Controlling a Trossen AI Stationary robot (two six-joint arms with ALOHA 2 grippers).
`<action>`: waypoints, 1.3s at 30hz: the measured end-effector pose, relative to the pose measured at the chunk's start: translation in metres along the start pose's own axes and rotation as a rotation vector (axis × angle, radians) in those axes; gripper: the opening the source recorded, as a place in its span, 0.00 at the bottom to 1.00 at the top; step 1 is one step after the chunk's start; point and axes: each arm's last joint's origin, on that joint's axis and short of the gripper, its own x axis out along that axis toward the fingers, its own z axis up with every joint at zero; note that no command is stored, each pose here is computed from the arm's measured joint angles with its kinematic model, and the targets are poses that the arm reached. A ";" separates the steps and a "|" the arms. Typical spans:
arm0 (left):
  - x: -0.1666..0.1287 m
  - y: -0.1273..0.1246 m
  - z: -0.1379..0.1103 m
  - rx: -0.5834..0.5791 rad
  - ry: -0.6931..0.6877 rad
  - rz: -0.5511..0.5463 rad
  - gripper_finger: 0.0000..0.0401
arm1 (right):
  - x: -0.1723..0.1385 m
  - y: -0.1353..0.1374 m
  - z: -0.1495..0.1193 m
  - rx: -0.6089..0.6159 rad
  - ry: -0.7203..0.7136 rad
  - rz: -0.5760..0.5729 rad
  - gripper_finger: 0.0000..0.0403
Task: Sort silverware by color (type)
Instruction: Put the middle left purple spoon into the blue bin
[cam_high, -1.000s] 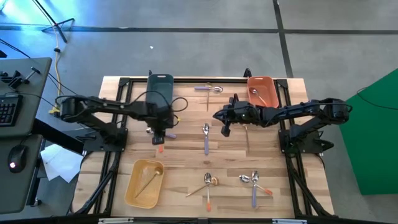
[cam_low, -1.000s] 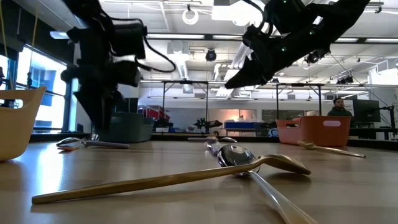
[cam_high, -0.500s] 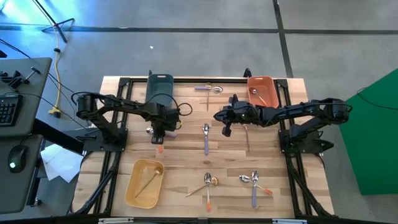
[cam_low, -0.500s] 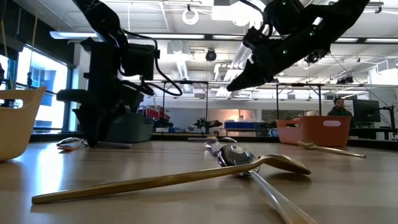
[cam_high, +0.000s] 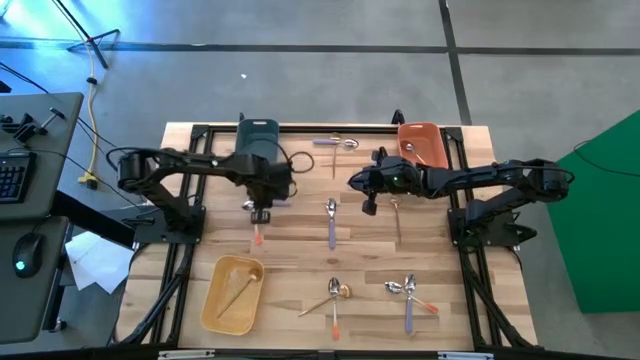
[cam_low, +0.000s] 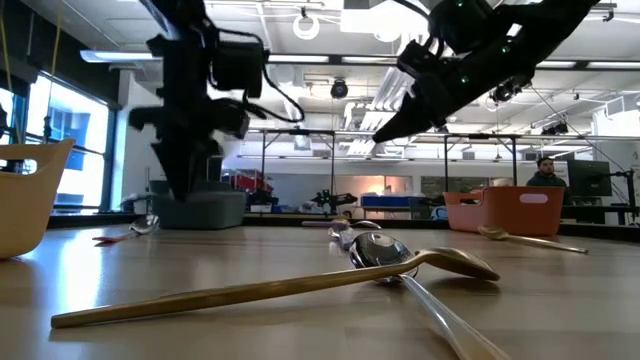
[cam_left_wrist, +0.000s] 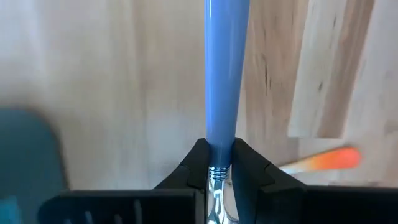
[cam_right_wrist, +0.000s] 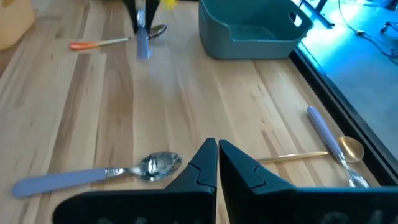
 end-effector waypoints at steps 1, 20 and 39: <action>-0.009 0.005 0.003 -0.038 -0.024 0.006 0.06 | 0.000 0.000 -0.001 0.000 0.007 0.001 0.00; -0.047 0.166 -0.065 -0.904 -0.110 0.053 0.06 | 0.000 -0.008 -0.001 -0.038 0.002 -0.015 0.00; -0.009 0.221 -0.041 -0.972 0.059 -0.076 0.06 | 0.000 -0.027 -0.001 -0.009 -0.048 0.028 0.00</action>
